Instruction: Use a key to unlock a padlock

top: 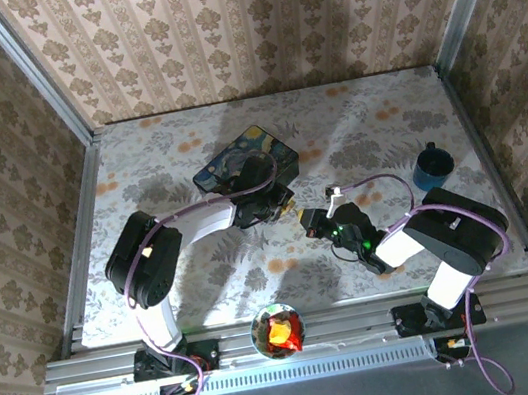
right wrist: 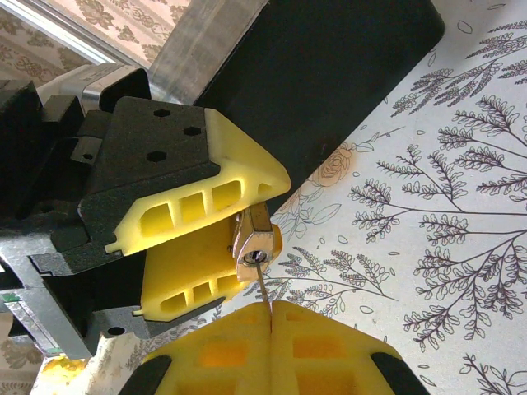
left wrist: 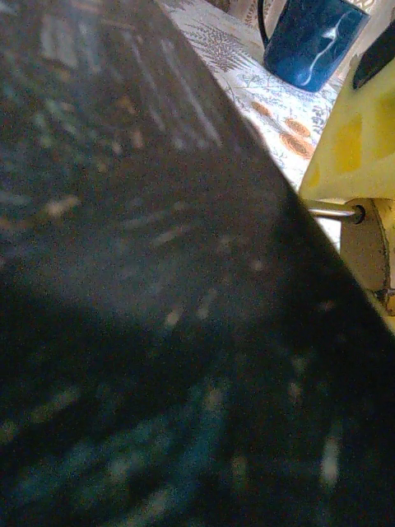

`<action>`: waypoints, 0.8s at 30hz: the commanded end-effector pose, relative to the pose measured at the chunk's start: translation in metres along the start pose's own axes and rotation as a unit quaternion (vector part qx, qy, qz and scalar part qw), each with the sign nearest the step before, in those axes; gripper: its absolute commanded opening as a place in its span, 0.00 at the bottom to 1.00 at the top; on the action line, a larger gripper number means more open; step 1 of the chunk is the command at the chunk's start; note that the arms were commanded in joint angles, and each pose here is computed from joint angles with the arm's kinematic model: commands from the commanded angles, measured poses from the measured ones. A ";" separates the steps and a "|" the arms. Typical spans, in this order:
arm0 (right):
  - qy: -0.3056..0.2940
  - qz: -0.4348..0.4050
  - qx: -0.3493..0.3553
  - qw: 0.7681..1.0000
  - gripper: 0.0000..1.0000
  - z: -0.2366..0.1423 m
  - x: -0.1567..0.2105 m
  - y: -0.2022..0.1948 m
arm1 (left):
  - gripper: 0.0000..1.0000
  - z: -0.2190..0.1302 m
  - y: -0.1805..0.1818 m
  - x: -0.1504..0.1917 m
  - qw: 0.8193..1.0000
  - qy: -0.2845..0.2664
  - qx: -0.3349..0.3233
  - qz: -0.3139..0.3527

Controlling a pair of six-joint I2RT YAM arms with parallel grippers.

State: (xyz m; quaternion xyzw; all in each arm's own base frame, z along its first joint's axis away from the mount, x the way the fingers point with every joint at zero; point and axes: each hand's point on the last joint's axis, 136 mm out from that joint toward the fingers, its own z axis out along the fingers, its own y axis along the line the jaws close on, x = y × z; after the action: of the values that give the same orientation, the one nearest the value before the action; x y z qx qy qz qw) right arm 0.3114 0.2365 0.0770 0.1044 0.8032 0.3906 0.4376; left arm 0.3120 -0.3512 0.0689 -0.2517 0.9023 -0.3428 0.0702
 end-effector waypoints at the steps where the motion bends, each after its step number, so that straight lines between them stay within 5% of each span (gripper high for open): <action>1: -0.018 -0.011 0.005 1.000 0.00 -0.004 -0.006 0.000 | 0.02 0.012 0.017 0.033 0.996 0.073 -0.022 -0.042; 24: -0.028 -0.011 -0.004 1.000 0.00 -0.005 -0.009 0.007 | 0.02 0.012 0.017 0.032 0.996 0.071 -0.019 -0.042</action>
State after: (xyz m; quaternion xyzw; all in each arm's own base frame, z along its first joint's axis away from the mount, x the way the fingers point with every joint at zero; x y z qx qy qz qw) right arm 0.3070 0.2349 0.0743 0.1050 0.8051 0.3860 0.4380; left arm 0.3122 -0.3514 0.0690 -0.2535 0.9016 -0.3434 0.0697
